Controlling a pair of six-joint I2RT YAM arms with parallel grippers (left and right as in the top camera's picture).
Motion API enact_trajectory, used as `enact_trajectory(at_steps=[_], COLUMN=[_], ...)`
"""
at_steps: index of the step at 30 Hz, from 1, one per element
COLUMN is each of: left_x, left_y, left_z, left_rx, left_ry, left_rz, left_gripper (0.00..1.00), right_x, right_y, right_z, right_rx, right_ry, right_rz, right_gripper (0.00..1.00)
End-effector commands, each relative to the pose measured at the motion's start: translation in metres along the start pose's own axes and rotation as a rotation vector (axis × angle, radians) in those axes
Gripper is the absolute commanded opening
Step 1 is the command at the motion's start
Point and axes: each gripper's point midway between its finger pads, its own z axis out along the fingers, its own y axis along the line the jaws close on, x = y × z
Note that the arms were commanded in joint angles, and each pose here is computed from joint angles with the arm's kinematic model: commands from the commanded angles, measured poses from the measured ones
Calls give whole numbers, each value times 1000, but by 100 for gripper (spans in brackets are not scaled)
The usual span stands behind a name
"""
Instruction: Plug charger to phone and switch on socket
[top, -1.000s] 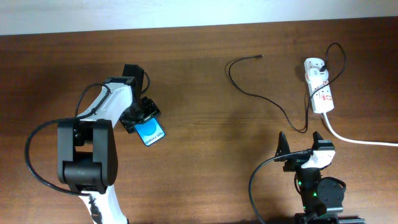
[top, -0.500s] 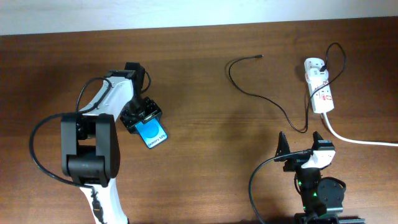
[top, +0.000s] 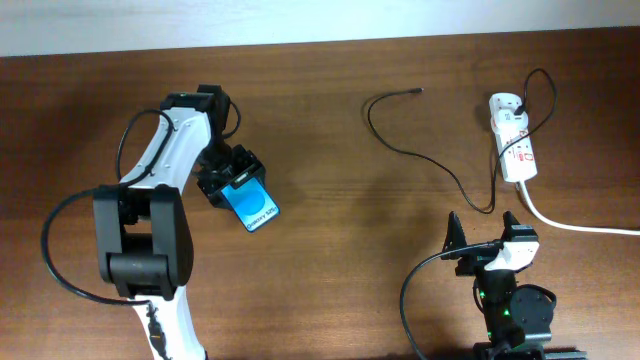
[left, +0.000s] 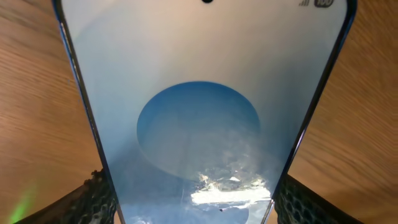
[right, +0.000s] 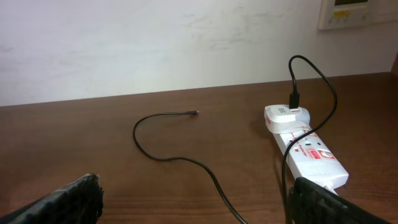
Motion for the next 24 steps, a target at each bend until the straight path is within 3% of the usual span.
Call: enact_trajectory(at_steps=[1, 10, 14, 17, 20, 24], left_x=[20, 50, 52, 52, 52, 52], left_y=[-23, -58, -61, -61, -61, -61], left_z=[-7, -22, -24, -24, -24, -24], left_rx=[127, 357, 379, 380, 380, 380], left_ry=[112, 279, 293, 292, 291, 292], left_rz=[48, 92, 92, 93, 93, 93], left_gripper=[62, 63, 62, 62, 62, 62], right_x=[2, 2, 2, 1, 4, 4], right_y=[3, 3, 16, 43, 79, 93], right_z=[0, 0, -1, -5, -19, -27], right_rx=[-18, -18, -93, -249, -448, -524], right_ry=[4, 4, 5, 32, 180, 253], right_rz=[3, 3, 5, 210, 641, 769], right_gripper=[98, 98, 98, 98, 98, 98])
